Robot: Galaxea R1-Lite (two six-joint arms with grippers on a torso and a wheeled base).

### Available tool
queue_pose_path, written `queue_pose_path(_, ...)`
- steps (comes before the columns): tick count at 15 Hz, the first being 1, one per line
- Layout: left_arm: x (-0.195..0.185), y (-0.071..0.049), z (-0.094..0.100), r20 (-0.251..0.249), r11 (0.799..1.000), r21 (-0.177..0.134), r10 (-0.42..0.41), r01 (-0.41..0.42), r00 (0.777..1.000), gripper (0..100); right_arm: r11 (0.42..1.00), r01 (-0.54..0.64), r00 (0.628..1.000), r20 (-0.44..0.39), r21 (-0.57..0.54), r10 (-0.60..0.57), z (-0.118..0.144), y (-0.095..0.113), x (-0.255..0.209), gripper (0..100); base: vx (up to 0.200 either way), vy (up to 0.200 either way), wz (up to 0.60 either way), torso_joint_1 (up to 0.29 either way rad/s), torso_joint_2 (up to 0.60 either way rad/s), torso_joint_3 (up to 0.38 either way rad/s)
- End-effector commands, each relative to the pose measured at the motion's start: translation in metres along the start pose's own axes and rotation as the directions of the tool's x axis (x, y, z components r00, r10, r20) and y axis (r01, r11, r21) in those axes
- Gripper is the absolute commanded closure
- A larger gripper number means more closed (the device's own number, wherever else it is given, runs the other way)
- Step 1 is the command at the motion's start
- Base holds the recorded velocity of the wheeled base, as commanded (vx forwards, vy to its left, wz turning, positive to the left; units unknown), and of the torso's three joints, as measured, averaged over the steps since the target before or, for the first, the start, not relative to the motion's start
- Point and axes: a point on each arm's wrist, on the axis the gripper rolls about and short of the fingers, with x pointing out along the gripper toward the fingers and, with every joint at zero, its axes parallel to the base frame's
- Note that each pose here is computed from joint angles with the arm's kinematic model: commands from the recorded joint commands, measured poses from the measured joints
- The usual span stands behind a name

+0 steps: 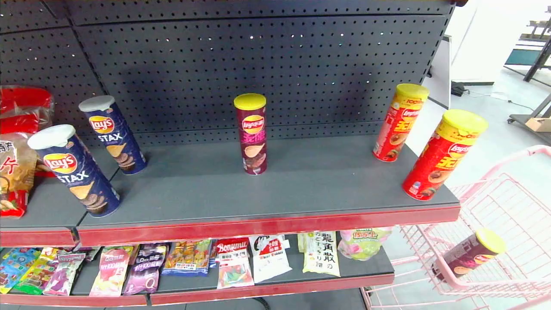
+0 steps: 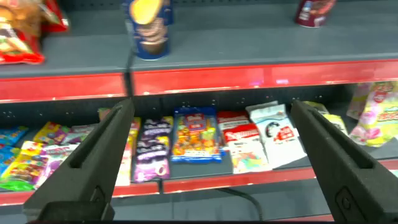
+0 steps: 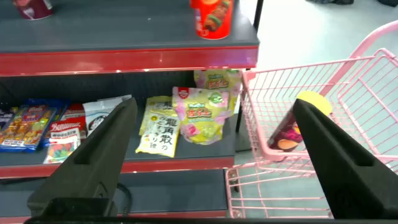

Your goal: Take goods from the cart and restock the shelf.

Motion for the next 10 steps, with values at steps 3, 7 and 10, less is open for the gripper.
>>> queue_pose_path(3,0.0001,0.0,0.0,-0.001,1.0,-0.002,0.002,-0.002,1.0,0,1.0,-0.002,1.0,0.0,0.0,0.002,0.0002,0.0,0.0001,0,0.0,-0.2,0.0,0.001,0.0,0.004)
queue_pose_path(7,0.0001,0.0,0.0,-0.001,1.0,-0.002,0.0,0.0,1.0,0,1.0,0.0,1.0,-0.001,0.0,0.0,0.0001,0.0,0.0001,0,0.0,-0.2,0.0,0.005,0.0,0.001)
queue_pose_path(10,0.0001,0.0,0.0,-0.001,1.0,0.0,0.0,0.0,1.0,0,1.0,0.0,1.0,0.0,0.0,0.0,0.0002,0.0,0.0001,0,0.0,-0.2,0.0,0.004,0.0,0.009)
